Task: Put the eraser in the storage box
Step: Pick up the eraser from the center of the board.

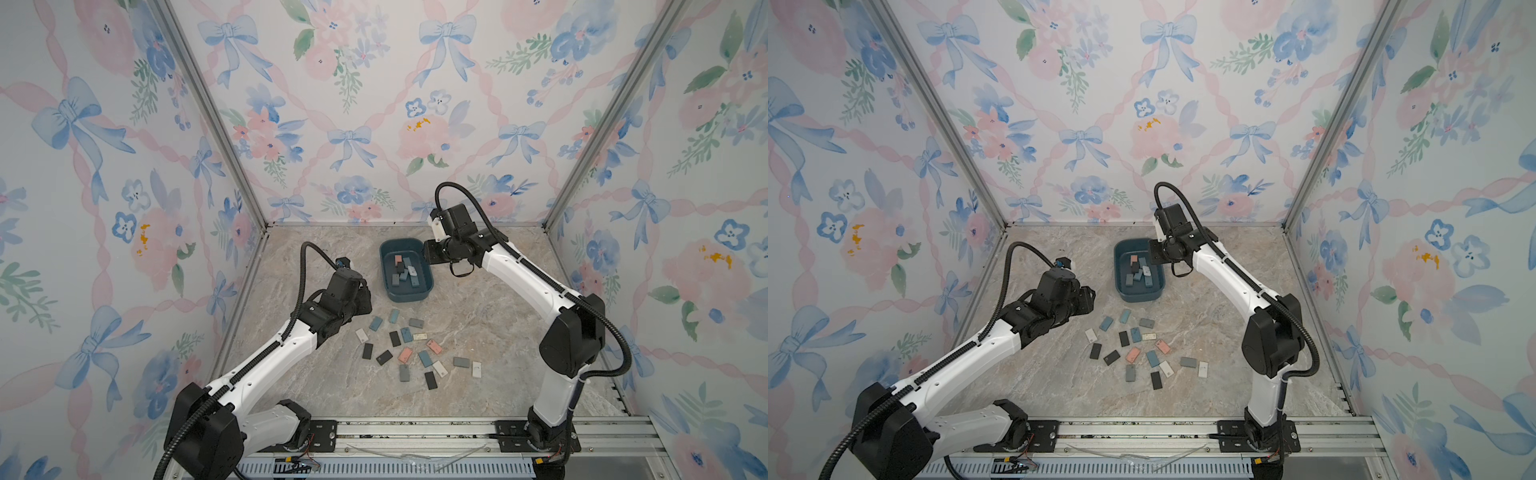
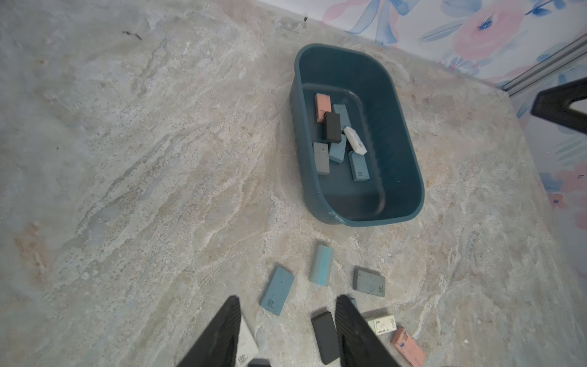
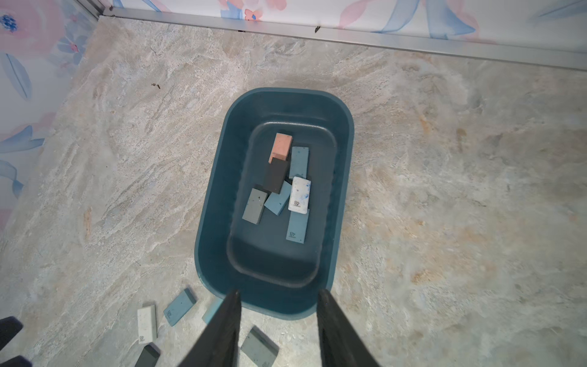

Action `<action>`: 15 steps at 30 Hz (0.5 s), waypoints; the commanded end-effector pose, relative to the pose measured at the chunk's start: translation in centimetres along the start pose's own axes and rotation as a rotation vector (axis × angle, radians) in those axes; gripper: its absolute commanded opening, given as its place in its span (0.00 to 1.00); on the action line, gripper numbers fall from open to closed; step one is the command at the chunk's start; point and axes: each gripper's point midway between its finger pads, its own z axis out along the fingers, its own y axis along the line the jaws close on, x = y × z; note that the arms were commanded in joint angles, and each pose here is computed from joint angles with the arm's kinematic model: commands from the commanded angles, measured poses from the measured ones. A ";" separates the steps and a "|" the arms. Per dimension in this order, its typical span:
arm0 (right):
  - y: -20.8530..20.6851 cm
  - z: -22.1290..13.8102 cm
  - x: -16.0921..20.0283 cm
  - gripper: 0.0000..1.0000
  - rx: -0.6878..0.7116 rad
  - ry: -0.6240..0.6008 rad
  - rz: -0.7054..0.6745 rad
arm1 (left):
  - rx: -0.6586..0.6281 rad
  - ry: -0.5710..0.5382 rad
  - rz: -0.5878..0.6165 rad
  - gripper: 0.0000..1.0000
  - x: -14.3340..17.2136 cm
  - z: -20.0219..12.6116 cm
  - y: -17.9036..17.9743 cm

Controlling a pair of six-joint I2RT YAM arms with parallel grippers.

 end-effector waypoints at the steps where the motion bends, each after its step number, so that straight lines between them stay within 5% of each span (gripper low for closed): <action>1: -0.6 -1.5 -0.7 0.43 0.004 -0.081 0.025 | -0.041 0.130 -0.068 0.52 3.5 1.2 1.3; 15: -3.5 -2.9 1.6 0.43 0.009 -0.105 0.103 | -0.188 0.278 -0.224 0.57 10.1 3.2 4.1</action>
